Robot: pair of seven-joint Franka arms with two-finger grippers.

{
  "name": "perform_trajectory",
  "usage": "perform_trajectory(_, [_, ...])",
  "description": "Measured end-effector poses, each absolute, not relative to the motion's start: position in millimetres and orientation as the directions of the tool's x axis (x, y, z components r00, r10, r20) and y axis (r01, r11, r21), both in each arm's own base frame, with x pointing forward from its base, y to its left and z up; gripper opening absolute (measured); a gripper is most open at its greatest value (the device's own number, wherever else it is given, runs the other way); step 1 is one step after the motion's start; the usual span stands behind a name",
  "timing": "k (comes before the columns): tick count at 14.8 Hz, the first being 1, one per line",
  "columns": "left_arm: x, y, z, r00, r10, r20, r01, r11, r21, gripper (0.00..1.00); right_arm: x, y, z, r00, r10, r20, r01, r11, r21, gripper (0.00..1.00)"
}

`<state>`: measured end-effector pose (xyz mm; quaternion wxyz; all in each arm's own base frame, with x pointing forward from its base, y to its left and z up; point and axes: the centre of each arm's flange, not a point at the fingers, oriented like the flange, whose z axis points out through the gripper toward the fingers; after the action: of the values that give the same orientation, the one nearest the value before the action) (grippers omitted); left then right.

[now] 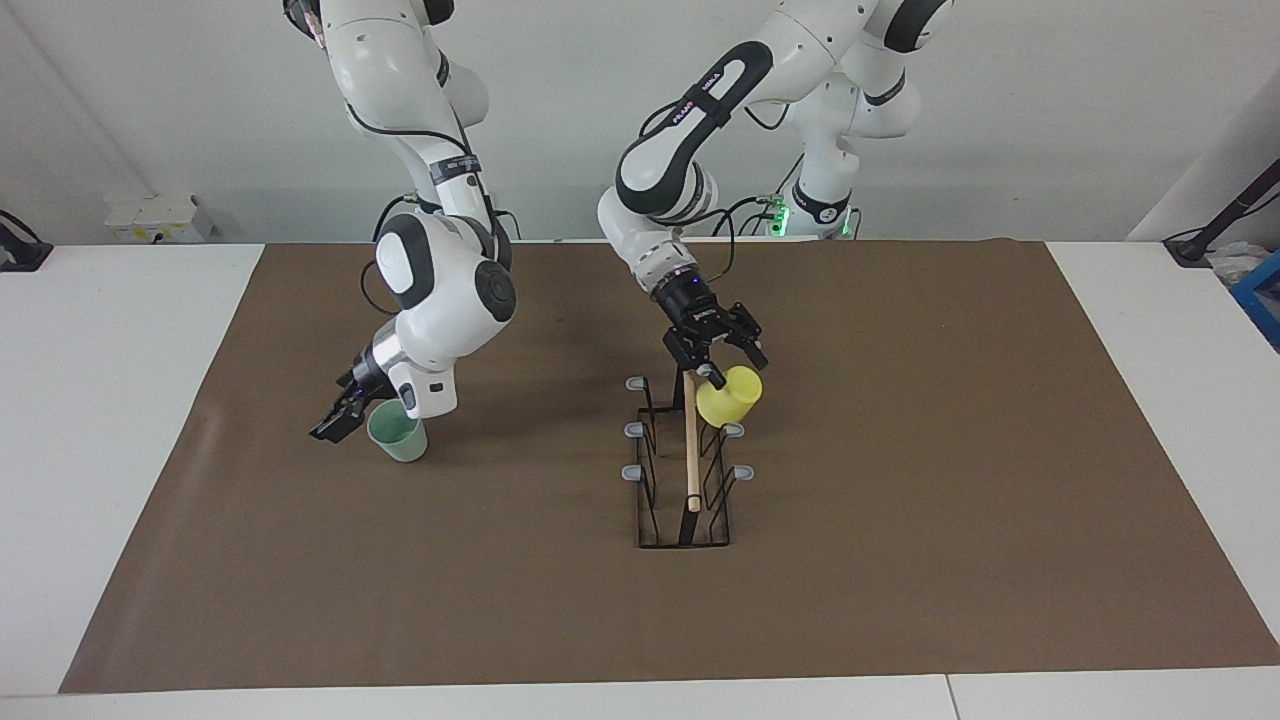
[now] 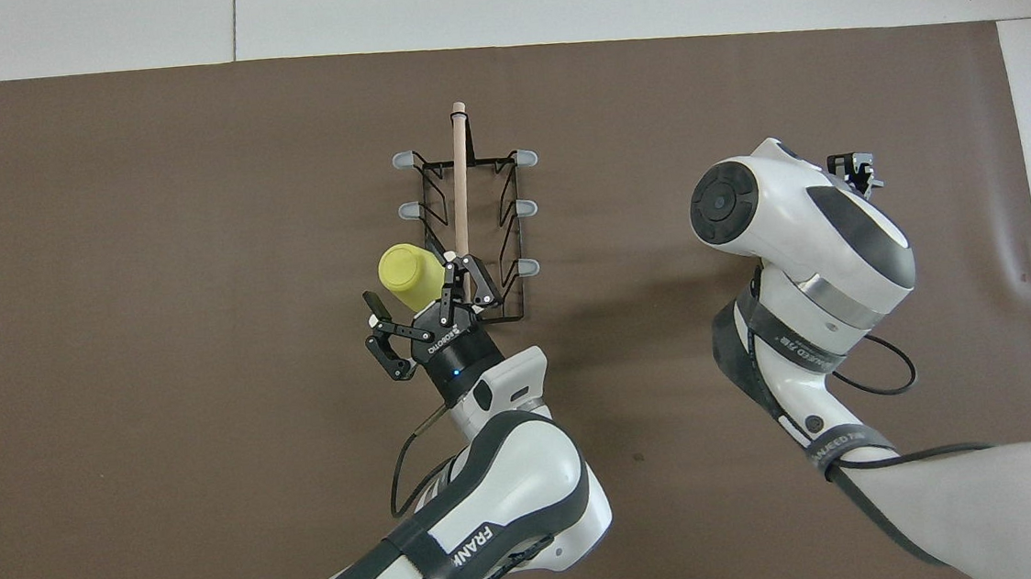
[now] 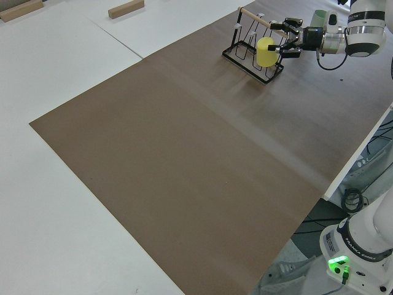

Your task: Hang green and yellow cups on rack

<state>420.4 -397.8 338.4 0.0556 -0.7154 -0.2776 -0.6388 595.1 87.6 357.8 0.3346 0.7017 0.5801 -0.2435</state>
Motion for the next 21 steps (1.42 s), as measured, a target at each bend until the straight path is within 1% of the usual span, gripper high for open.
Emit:
perform_trajectory(3, [424, -398, 363, 0.033, 0.327, 0.945, 0.492, -0.828, 0.269, 1.00, 591, 90, 350, 0.218, 0.656, -0.722, 0.975, -0.110, 0.194, 1.00])
perform_trajectory(5, [432, -395, 390, 0.093, 0.327, 0.940, 0.522, -0.820, 0.234, 1.00, 588, 97, 344, 0.230, 0.660, -0.716, 0.972, -0.113, 0.208, 1.00])
perform_trajectory(9, [464, -363, 446, 0.180, 0.360, 0.915, 0.541, -0.813, 0.214, 1.00, 577, 119, 331, 0.246, 0.657, -0.713, 0.967, -0.115, 0.228, 1.00])
perform_trajectory(11, [478, -344, 459, 0.213, 0.376, 0.902, 0.540, -0.814, 0.212, 1.00, 575, 124, 325, 0.254, 0.656, -0.711, 0.965, -0.119, 0.235, 1.00])
perform_trajectory(15, [503, -316, 467, 0.312, 0.362, 0.879, 0.525, -0.836, 0.158, 1.00, 574, 130, 308, 0.272, 0.658, -0.702, 0.960, -0.133, 0.248, 1.00])
perform_trajectory(21, [547, -265, 497, 0.505, 0.306, 0.807, 0.447, -0.893, 0.058, 1.00, 570, 148, 296, 0.272, 0.662, -0.699, 0.959, -0.123, 0.256, 1.00])
